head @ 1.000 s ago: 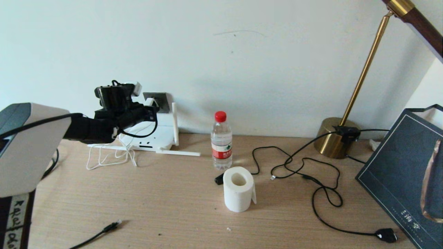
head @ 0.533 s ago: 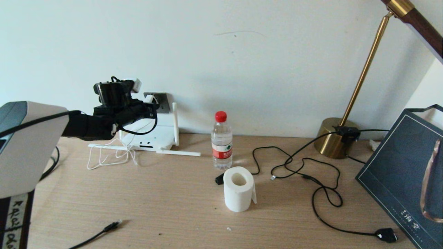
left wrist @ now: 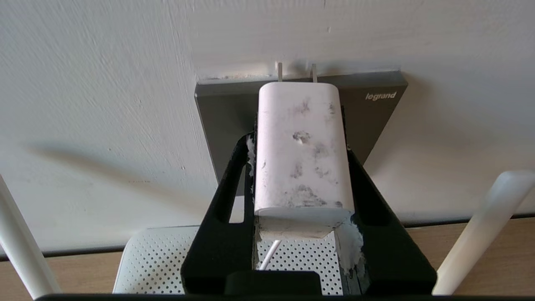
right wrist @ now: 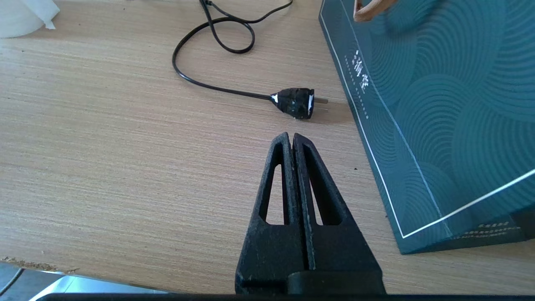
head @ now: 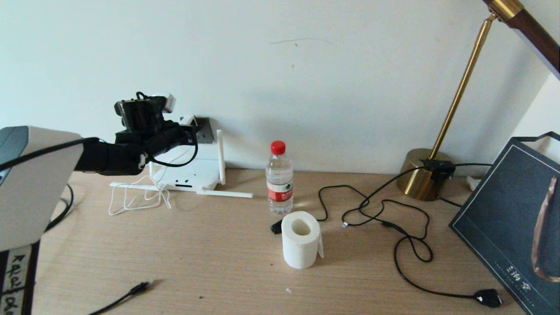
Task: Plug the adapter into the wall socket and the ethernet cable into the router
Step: Plug plug into socket
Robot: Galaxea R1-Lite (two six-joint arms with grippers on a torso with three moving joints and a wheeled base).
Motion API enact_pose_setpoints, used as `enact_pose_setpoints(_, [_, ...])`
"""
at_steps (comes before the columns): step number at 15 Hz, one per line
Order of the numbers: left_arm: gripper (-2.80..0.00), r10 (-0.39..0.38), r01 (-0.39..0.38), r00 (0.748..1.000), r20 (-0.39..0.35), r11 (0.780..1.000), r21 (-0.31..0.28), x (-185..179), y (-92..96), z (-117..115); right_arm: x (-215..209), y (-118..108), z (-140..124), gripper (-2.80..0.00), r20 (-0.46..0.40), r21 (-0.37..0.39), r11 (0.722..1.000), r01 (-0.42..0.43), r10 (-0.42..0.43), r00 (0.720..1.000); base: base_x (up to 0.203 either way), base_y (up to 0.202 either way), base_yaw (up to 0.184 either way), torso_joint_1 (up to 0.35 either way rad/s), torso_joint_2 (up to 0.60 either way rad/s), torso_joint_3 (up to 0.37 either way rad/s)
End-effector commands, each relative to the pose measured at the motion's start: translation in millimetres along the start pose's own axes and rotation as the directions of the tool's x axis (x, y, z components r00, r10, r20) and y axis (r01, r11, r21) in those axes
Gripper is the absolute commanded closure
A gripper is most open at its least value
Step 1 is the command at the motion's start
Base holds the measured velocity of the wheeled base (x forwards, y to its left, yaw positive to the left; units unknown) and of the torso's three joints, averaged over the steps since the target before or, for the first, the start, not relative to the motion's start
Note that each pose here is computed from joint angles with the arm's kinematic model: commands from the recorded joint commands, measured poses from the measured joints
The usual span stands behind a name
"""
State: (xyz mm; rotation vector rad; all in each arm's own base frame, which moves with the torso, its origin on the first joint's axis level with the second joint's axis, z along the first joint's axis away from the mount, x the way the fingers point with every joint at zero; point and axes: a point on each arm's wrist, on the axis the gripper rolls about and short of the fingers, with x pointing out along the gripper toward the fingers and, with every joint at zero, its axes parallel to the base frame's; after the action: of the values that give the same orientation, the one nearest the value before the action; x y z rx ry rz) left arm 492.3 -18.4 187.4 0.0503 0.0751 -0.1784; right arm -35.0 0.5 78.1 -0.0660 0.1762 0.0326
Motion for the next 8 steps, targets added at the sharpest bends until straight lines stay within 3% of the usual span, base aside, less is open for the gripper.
enact_pose_setpoints(1, [0.00, -0.004, 0.004, 0.999, -0.040, 1.000, -0.006, -6.4, -1.4, -6.4, 0.0, 0.0, -0.1, 0.00, -0.002, -0.001, 1.000, -0.001, 0.001, 1.000, 0.000, 0.000, 0.000, 0.000, 0.00, 0.000])
enact_pose_setpoints(4, [0.00, -0.028, 0.026, 0.991, -0.130, 0.999, -0.022, -46.1, -8.1, -8.9, 0.0, 0.0, -0.1, 0.00, -0.002, -0.001, 1.000, -0.001, 0.001, 1.000, 0.000, 0.000, 0.000, 0.000, 0.00, 0.000])
enact_pose_setpoints(8, [0.00, -0.111, 0.096, 0.956, -0.272, 0.993, -0.066, -158.4, -24.3, 20.1, 0.0, 0.0, -0.1, 0.00, -0.002, -0.001, 1.000, 0.000, 0.000, 1.000, 0.000, 0.000, 0.000, 0.000, 0.00, 0.000])
